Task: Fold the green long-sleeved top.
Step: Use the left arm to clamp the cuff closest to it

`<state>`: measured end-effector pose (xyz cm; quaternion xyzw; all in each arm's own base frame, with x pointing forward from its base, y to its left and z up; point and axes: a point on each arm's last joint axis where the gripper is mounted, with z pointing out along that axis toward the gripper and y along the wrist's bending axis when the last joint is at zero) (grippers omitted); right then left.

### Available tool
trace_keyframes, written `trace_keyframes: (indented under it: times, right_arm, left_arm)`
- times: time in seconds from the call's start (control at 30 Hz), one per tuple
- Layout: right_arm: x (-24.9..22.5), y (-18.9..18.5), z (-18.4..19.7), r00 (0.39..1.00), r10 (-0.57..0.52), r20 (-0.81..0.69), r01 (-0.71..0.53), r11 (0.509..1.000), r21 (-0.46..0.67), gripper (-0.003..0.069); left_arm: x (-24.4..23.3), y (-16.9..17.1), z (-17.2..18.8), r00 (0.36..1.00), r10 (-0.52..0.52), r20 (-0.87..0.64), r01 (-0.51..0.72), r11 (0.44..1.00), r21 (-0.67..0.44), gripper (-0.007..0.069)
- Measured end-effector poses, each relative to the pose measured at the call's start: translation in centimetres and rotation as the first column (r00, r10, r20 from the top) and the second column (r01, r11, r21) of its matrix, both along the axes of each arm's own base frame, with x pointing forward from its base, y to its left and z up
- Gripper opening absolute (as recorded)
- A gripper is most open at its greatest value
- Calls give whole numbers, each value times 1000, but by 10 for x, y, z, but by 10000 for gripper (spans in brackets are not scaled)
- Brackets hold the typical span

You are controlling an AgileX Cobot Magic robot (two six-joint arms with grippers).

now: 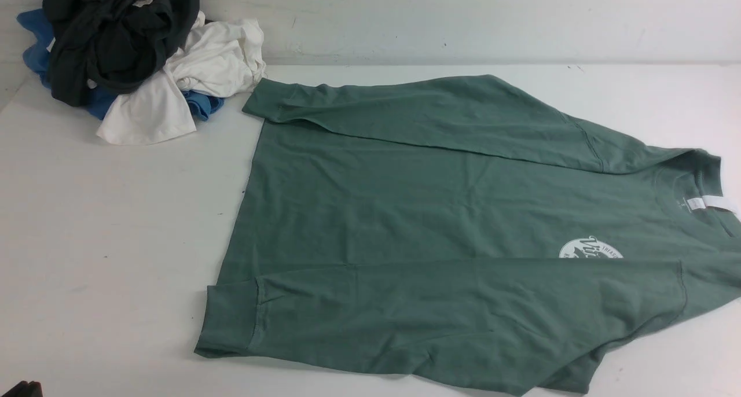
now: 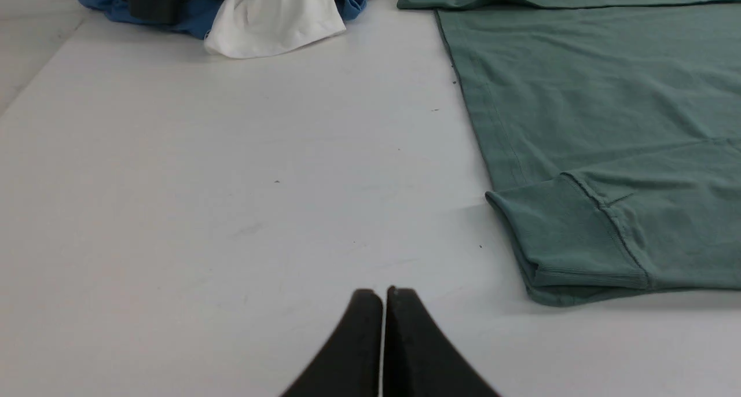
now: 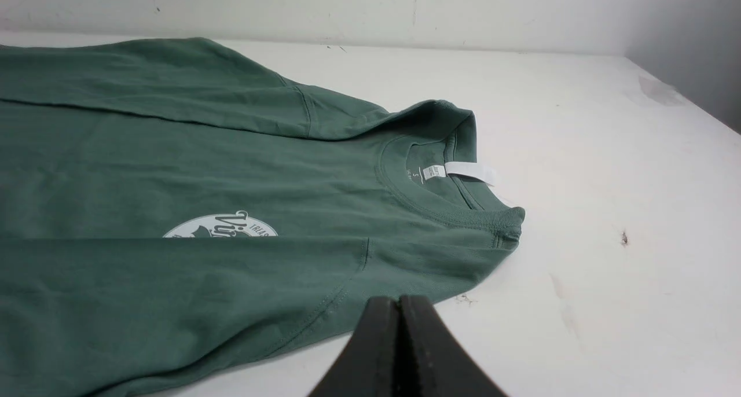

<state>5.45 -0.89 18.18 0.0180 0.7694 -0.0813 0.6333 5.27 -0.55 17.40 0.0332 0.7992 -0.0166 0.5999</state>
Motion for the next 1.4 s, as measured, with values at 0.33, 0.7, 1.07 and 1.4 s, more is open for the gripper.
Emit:
trace_keyframes:
  times: [0.33,0.7,1.07,1.4]
  right_arm:
    - [0,0,0,1000,0,0,0,1000,0,-14]
    - [0,0,0,1000,0,0,0,1000,0,-14]
    - [0,0,1,1000,0,9,0,1000,-15,-14]
    - [-1,3,42,894,43,447,-26,999,-45,-14]
  left_arm:
    - [0,0,0,1000,0,0,0,1000,0,-7]
    - [0,0,0,1000,-1,0,1,1000,3,-7]
    - [2,1,4,998,9,64,-9,1000,4,-7]
    - [2,6,41,887,71,457,-66,997,-27,-7]
